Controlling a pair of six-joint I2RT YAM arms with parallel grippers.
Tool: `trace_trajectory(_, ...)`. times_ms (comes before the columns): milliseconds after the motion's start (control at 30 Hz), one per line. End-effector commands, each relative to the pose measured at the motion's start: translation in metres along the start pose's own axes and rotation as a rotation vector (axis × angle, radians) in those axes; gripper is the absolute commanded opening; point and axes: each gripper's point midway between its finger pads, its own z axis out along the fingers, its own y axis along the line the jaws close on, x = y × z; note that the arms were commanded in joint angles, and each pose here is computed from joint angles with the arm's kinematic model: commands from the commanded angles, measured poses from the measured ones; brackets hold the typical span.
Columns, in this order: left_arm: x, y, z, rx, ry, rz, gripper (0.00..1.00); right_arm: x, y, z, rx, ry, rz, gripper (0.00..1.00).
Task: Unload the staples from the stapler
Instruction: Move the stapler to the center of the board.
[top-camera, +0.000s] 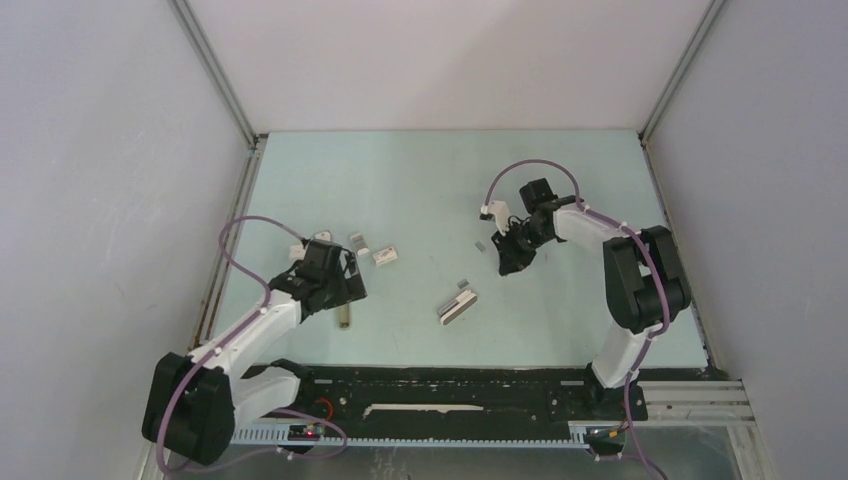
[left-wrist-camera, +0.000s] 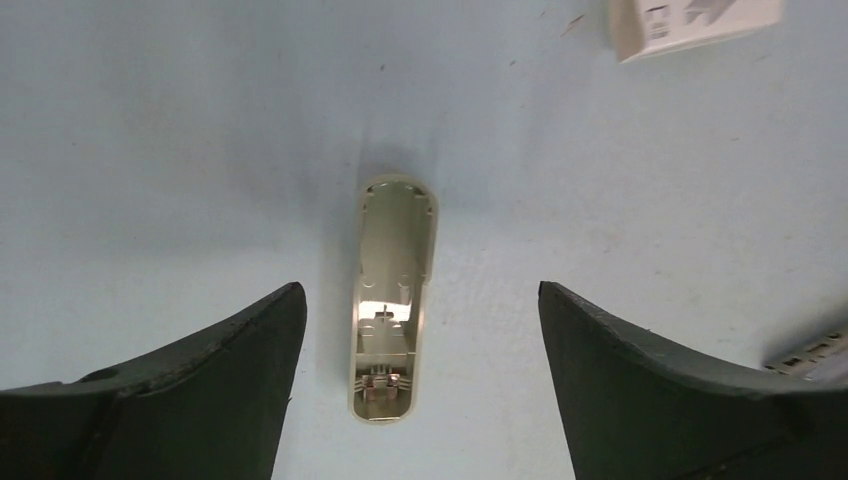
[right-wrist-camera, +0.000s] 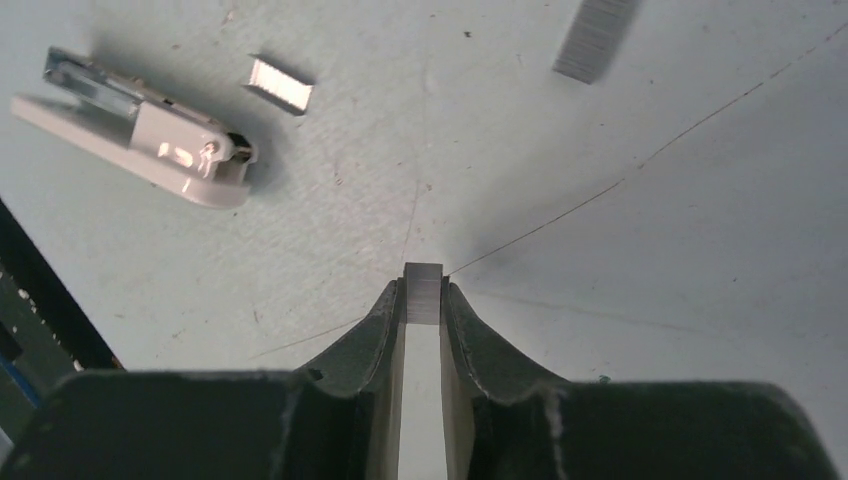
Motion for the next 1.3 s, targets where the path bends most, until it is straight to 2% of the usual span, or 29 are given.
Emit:
trace_trajectory(0,-0.018,-0.006,0.003,-0.032,-0.004,-0.038,0.88,-0.012,-0.019,0.000,0.068,-0.019,0.048,0.25)
trace_trajectory(167,0.000,0.005,0.018,-0.140,0.117,-0.062,0.78,-0.008,-0.026,0.003,0.078,-0.009,0.071,0.29)
trace_trajectory(233,0.004,0.009,0.022,-0.187,0.155,-0.065,0.68,-0.007,-0.026,0.004,0.076,-0.010,0.077,0.31)
trace_trajectory(367,0.004,0.016,0.027,-0.252,0.192,-0.039,0.55,-0.010,-0.025,0.004,0.071,-0.020,0.077,0.40)
trace_trajectory(567,-0.010,0.012,0.029,-0.264,0.202,0.020,0.38,-0.023,-0.023,-0.013,0.070,-0.079,0.065,0.54)
trace_trajectory(700,-0.015,-0.002,0.029,-0.197,0.214,0.039,0.28,-0.034,-0.011,-0.029,0.016,-0.144,0.013,0.58)
trace_trajectory(867,-0.020,-0.029,0.023,-0.042,0.217,0.071,0.24,-0.053,0.037,-0.042,-0.175,-0.251,-0.173,0.60)
trace_trajectory(967,-0.023,-0.040,0.021,0.023,0.225,0.094,0.24,-0.062,0.072,-0.042,-0.282,-0.287,-0.343,0.60)
trace_trajectory(1067,-0.021,-0.045,0.021,0.058,0.249,0.111,0.24,-0.055,0.105,-0.034,-0.390,-0.281,-0.583,0.62)
trace_trajectory(1133,-0.015,-0.044,0.025,0.062,0.281,0.115,0.24,-0.050,0.116,-0.024,-0.435,-0.292,-0.814,0.68)
trace_trajectory(1267,-0.005,-0.042,0.031,0.065,0.329,0.100,0.30,-0.059,0.118,0.001,-0.411,-0.254,-1.017,0.76)
